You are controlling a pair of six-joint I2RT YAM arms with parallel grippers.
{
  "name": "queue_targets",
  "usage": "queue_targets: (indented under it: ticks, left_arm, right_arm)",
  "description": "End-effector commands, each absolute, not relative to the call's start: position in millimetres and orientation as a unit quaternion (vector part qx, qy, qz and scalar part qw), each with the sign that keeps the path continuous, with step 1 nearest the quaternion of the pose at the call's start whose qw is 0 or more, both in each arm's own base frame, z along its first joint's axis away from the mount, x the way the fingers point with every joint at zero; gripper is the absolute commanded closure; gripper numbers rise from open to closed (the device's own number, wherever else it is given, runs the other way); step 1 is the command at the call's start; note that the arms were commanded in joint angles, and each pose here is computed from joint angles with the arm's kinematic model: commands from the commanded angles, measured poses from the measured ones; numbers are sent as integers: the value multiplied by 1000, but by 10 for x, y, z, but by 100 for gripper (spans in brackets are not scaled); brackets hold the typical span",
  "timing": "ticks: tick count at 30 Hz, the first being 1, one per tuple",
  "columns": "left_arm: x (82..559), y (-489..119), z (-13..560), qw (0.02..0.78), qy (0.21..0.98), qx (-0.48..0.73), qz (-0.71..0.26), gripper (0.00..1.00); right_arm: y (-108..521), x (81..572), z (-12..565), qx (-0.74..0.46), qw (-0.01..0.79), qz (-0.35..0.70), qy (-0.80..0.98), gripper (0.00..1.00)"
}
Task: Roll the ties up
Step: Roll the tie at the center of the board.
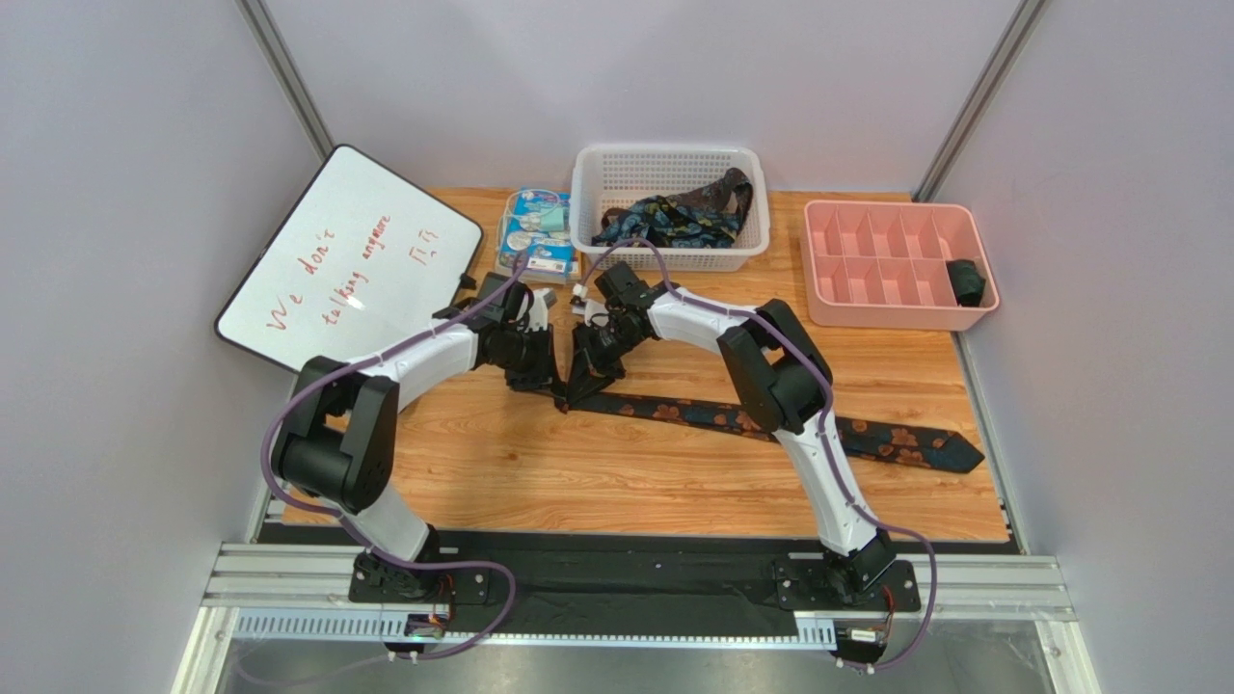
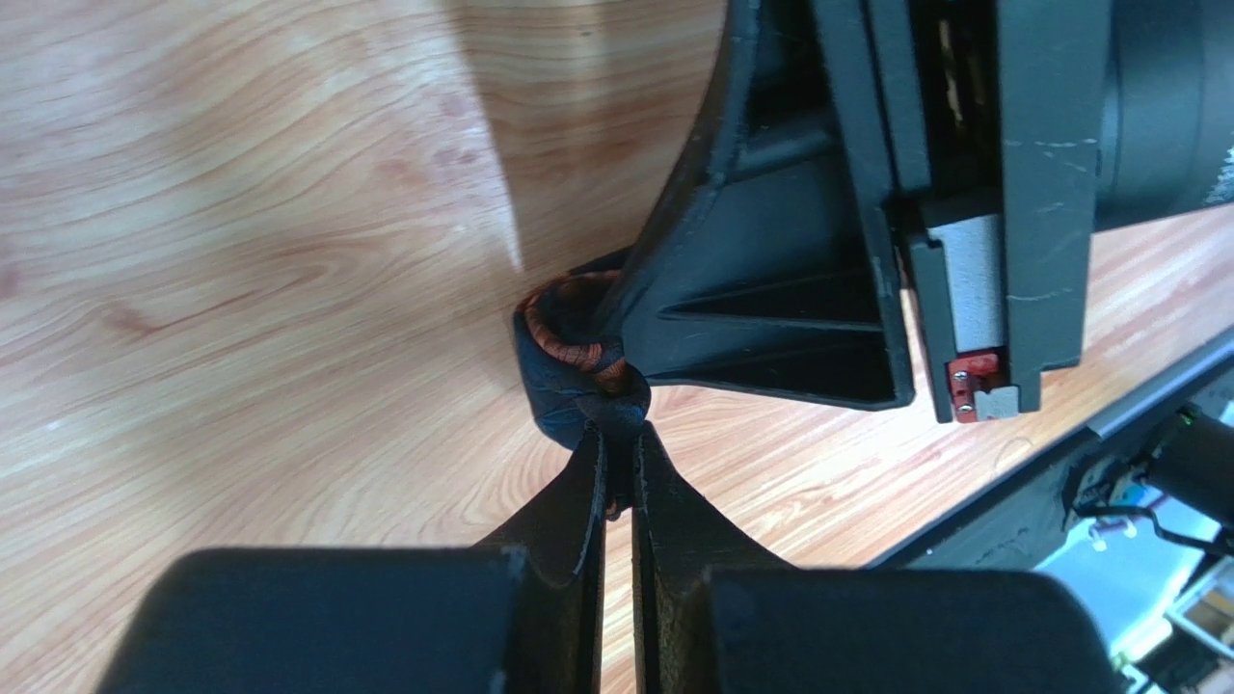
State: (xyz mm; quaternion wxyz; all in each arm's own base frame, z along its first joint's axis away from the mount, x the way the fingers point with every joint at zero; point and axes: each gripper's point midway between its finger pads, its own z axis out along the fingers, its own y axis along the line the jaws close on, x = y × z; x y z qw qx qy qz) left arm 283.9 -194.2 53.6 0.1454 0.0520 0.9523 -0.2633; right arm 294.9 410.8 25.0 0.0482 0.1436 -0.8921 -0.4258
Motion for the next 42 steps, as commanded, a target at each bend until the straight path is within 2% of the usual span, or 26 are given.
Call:
queue_targets:
  ticks: [1,11,20,26,34,42]
  left_arm:
    - [2775,-2264,646,139,927,94,-336,100]
    - [2778,-2229,259,149,943,132,-265,100]
    - [2659,-2089,-17,111,960,121,-225,100]
    - [2647,-2058,-131,96,965,118,-213,100]
    - [2658,-2088,-135,92,964,119,-218,100]
    - [2643,-2091,-125,92,963,123,-222,99]
  right_arm:
    - [4099,3006,-2,137,37,-399,-906,97]
    - [4186,2920,304,137,56,-451,-880,99]
    - [4045,2949,721,134,44,-471,-871,85]
    - [3859,3016,859,115,36,-467,-876,81]
    - [3844,2934,747,87,63,-480,-870,73]
    - [3811,3110,659,49,57,-478,-875,71]
